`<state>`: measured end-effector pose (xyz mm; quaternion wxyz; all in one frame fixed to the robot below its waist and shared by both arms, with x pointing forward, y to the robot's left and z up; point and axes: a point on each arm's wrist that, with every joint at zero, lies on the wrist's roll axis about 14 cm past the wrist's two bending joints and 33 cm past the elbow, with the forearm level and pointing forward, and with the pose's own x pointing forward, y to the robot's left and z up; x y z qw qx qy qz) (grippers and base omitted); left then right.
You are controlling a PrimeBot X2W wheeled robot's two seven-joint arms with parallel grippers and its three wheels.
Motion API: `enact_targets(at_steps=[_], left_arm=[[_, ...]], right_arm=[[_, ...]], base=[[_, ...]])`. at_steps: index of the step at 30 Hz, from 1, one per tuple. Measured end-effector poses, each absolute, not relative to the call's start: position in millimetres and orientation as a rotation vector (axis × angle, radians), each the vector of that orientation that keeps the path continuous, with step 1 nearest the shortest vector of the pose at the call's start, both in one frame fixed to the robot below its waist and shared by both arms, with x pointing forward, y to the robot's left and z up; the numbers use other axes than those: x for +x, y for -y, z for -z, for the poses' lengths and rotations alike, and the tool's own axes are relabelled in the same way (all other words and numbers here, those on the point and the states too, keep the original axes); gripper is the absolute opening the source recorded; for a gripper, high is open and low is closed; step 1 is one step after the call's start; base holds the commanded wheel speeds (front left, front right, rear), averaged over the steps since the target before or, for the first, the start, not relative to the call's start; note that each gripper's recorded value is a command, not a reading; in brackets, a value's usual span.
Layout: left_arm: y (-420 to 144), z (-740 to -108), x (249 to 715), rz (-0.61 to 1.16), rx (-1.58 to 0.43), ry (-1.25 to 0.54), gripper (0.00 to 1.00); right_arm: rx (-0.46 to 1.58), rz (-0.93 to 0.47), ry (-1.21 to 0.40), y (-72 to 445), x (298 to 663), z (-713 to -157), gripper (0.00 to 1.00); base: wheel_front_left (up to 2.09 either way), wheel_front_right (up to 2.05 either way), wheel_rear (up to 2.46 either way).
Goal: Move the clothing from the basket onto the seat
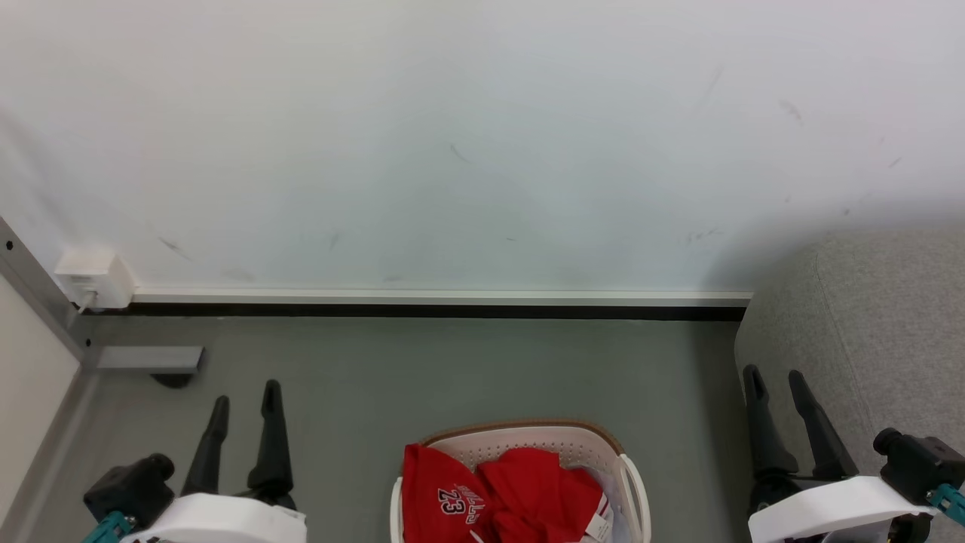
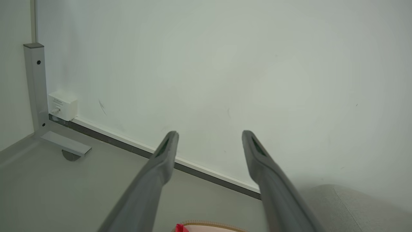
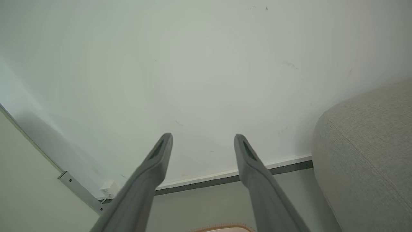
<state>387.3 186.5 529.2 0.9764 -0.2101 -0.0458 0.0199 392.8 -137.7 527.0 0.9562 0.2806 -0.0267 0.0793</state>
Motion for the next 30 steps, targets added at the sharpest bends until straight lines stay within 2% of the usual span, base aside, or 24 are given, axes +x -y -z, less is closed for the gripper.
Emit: enact_targets(at_steps=[30], left_arm=[[-186.2, -538.1, 383.6, -0.039, -0.184, 0.154, 1.00]], right_arm=[[0.346, -0.192, 0.112, 130.7, 394.2, -533.5, 1.00]], base=[[0.00, 0.00, 0.00]])
